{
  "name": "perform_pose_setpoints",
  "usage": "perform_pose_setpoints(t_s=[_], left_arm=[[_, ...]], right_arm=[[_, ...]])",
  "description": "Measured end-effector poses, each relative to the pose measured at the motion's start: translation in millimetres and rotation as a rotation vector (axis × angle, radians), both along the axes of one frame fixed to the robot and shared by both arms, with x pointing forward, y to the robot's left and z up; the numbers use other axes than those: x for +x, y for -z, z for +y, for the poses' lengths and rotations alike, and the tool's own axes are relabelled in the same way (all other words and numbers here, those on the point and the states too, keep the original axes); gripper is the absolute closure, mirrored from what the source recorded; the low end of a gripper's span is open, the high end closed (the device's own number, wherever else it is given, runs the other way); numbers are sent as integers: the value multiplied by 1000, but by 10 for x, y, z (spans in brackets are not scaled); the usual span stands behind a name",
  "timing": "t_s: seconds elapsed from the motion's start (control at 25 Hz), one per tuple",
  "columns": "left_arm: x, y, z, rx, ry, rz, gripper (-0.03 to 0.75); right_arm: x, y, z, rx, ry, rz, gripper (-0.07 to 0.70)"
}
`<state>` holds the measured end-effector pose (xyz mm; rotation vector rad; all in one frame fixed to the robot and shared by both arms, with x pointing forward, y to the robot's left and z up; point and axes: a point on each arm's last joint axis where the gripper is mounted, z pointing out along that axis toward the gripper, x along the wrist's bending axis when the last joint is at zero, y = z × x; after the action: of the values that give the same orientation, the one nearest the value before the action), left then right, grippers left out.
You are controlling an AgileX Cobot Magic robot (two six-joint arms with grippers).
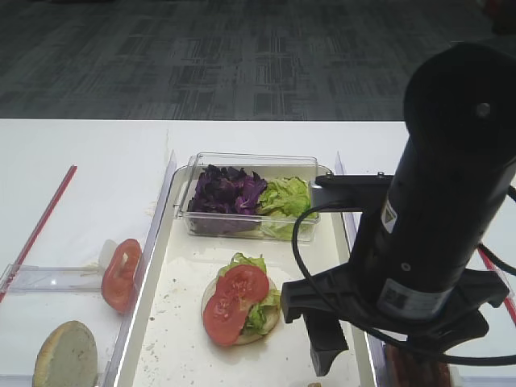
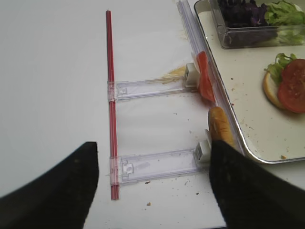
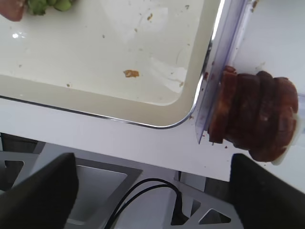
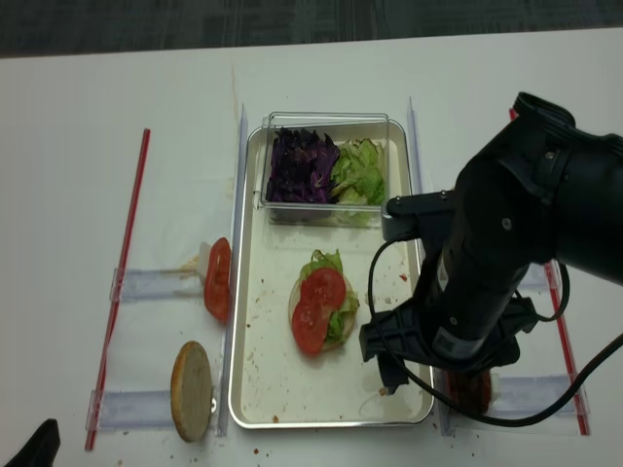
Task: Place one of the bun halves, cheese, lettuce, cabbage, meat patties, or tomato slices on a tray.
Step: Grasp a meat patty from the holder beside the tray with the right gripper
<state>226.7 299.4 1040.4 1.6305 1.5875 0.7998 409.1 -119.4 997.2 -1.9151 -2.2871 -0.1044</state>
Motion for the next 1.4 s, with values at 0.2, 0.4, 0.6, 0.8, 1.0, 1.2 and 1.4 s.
perform_pose_setpoints(t_s=[0.2,0.4,0.6,0.8,1.0,1.2,1.4], left_arm=[[0,0,0,0,0,0,225],[0,0,0,0,0,0,225],[0,0,0,0,0,0,225],[0,0,0,0,0,0,225],[0,0,0,0,0,0,225],[0,0,0,0,0,0,225],[0,0,0,0,0,0,225]], right_arm=[[39,100,39,-28,-9,32,22],[98,121,83,-51,-26,44,47],[111,192,73,-101,-46,73,50],[122,243,81,-116,-62,88,51],[129,264,87,-119,-65,90,51],[150,321,106,-128,-65,100,52],[174,383,127,-134,-70,106,52]])
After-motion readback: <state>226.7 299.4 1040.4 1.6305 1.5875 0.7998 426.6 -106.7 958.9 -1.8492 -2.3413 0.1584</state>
